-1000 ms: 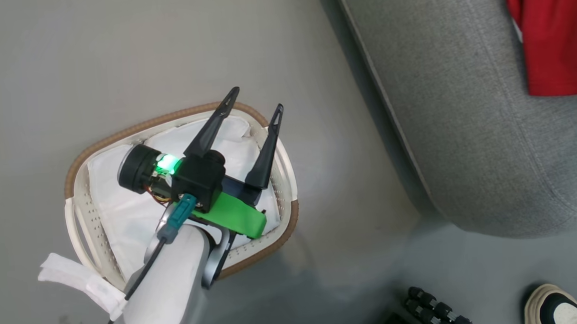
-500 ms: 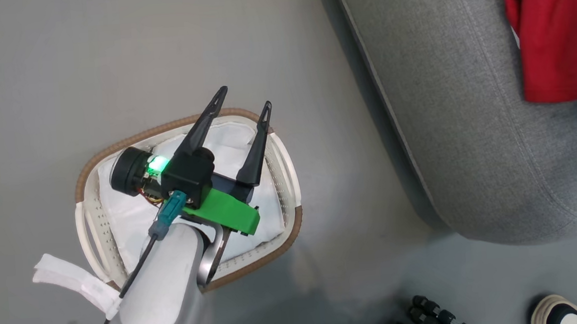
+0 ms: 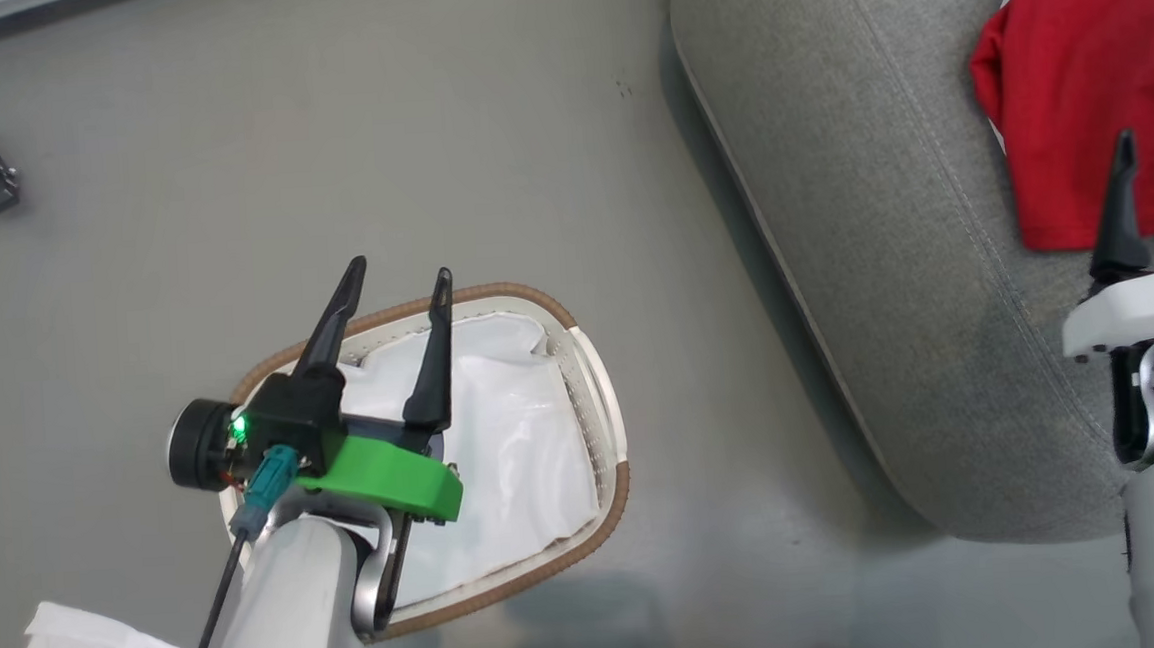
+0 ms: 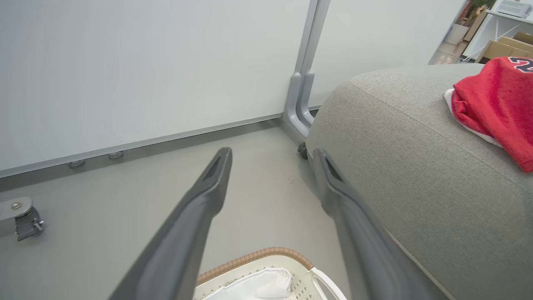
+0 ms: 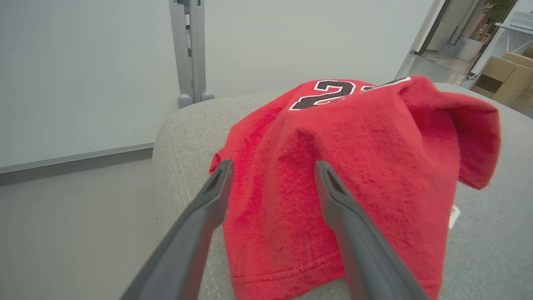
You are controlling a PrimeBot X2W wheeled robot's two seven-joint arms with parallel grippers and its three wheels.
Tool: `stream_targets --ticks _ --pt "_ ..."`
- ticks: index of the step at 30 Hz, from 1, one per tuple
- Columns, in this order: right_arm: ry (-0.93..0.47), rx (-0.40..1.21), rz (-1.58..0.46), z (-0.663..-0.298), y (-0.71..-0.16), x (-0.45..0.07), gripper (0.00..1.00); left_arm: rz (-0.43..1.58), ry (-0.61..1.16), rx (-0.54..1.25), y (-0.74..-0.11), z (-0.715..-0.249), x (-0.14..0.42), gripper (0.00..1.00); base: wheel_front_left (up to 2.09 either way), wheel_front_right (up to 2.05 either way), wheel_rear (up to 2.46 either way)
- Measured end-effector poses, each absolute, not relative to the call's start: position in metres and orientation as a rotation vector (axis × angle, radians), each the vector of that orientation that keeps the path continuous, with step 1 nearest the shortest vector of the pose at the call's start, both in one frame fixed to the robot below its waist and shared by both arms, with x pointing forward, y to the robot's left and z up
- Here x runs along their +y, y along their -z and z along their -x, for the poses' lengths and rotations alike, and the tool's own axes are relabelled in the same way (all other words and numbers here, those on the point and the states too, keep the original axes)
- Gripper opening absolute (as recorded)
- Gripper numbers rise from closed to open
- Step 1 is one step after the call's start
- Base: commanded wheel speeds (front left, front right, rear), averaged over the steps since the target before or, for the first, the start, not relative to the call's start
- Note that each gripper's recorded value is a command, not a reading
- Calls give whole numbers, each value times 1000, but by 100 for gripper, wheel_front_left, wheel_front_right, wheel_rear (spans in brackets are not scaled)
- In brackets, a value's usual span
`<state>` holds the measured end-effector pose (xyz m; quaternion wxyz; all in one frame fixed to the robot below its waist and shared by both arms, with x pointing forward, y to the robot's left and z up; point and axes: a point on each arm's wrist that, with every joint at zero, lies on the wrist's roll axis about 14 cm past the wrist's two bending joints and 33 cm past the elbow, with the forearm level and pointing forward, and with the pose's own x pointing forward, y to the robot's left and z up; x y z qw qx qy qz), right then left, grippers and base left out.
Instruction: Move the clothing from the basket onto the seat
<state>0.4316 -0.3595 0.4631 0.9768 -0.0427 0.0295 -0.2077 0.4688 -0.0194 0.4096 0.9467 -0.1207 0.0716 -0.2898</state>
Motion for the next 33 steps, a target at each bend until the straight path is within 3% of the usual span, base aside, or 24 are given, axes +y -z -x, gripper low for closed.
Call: stream_targets --ticks 11,18,33 --pt "103 8 -21 -466 -471 -244 100 174 331 134 -421 -463 63 100 0 0 0" --pt "-52 6 -71 -468 -472 -185 100 143 183 123 -430 -448 110 100 0 0 0" --pt "-144 33 -148 -428 -471 -148 100 162 93 130 -437 -396 147 100 0 0 0"
